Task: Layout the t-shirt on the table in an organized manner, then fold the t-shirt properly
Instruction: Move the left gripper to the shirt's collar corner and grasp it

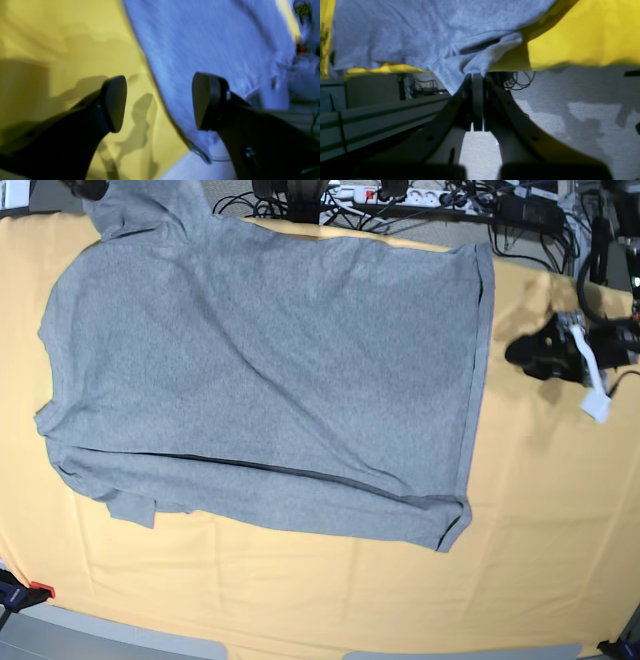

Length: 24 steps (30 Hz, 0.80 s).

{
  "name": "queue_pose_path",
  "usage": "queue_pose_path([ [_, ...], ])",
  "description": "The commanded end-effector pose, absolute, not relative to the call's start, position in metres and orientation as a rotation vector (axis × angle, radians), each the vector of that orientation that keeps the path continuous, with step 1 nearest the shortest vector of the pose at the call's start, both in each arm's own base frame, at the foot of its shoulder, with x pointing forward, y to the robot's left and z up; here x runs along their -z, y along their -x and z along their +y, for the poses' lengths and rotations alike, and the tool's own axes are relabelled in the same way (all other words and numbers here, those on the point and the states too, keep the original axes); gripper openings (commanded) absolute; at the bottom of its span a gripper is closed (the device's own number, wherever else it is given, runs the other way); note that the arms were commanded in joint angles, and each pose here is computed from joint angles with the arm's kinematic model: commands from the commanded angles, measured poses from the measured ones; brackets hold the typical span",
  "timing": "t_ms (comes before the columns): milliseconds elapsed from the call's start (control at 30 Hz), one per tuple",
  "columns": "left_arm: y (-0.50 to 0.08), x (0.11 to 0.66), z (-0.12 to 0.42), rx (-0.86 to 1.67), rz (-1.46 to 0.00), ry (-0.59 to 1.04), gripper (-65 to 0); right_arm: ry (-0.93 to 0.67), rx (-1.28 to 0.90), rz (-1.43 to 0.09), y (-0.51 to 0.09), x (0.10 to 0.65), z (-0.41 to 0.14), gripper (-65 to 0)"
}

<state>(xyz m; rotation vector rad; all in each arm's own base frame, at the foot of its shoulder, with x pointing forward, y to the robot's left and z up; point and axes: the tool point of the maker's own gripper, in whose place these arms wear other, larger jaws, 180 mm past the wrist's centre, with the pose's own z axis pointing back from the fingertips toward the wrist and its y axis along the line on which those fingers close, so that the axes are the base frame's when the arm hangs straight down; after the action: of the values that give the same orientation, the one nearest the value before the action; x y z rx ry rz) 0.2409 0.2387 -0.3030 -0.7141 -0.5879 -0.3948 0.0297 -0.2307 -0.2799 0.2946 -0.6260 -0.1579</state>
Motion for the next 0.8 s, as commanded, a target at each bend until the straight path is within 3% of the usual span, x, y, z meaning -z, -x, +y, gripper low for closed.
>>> queue_pose_path([
  [0,-0.241,0.286,0.239,0.436,-0.629,0.699,-23.4,-0.285,0.131,-0.640,-0.032,0.273,-0.233,-65.0],
  [400,-0.173,0.298,0.271,0.245,-0.625,0.633,-23.4,-0.275,0.099,-0.657,-0.040,0.270,-0.237,-65.0],
  [767,-0.150,0.322,0.243,0.121,-0.627,0.735,-23.4,-0.265,0.071,-0.654,-0.042,0.268,-0.241,-65.0],
])
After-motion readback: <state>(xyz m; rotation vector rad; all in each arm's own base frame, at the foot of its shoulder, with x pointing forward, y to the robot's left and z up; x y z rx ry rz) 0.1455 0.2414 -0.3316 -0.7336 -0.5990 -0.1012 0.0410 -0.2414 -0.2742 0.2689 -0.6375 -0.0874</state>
